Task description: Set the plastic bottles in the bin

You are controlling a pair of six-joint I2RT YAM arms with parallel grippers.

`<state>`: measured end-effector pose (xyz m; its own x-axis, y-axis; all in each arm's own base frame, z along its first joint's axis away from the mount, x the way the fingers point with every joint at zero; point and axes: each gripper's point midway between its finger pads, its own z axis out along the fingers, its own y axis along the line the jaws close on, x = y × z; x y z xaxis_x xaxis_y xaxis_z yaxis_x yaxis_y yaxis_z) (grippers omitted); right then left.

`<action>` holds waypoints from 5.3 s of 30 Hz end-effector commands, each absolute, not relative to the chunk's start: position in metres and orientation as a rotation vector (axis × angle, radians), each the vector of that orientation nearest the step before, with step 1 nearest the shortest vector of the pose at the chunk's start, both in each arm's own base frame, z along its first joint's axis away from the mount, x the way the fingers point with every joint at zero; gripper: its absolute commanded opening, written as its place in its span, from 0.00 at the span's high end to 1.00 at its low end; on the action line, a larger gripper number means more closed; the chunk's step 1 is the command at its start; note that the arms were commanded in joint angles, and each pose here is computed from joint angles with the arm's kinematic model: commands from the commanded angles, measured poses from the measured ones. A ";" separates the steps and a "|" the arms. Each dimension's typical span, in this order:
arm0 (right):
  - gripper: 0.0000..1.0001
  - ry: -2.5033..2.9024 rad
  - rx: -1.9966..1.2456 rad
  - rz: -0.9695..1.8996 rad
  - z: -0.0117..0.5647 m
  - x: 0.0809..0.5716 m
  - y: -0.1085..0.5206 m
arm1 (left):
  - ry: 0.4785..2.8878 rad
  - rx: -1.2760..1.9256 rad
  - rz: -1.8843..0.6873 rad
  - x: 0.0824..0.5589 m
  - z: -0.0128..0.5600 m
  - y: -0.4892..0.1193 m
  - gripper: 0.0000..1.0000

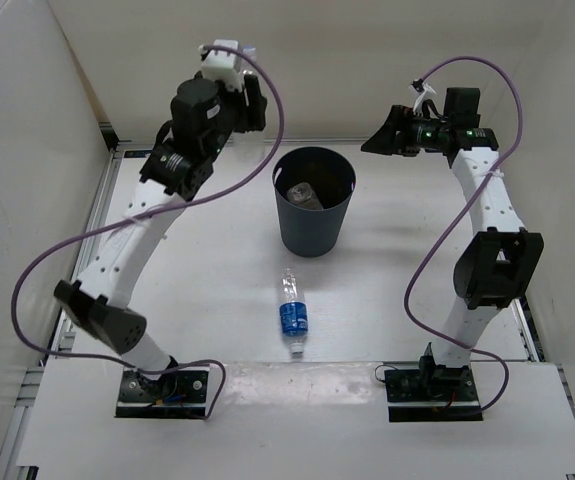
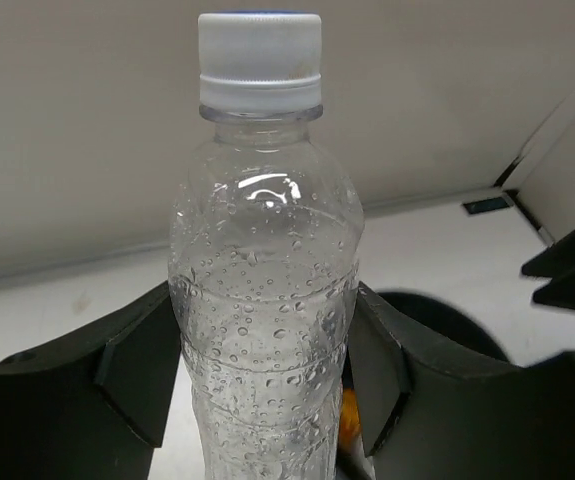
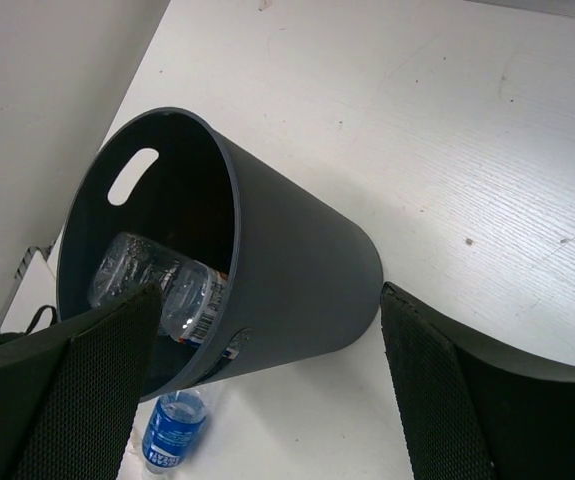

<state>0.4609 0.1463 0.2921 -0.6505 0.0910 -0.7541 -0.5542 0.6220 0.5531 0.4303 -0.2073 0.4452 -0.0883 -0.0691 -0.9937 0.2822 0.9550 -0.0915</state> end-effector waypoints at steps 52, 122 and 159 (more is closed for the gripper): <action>0.10 2.045 -0.319 1.024 0.304 0.470 0.123 | 1.422 0.380 -0.187 0.411 0.469 -0.237 0.00; 0.10 2.175 -0.251 1.076 0.245 0.459 0.127 | 2.628 0.284 -0.568 0.261 0.069 -0.249 0.51; 0.10 2.156 -0.186 1.091 0.250 0.465 0.114 | 1.480 0.297 -0.154 0.415 0.492 -0.203 0.68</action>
<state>0.4618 0.1165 0.2366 -0.7676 0.1715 -0.6176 -0.3865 0.6449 0.6594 0.4006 -0.1795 0.4648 0.0032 0.0889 -0.9960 0.2144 0.9728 0.0875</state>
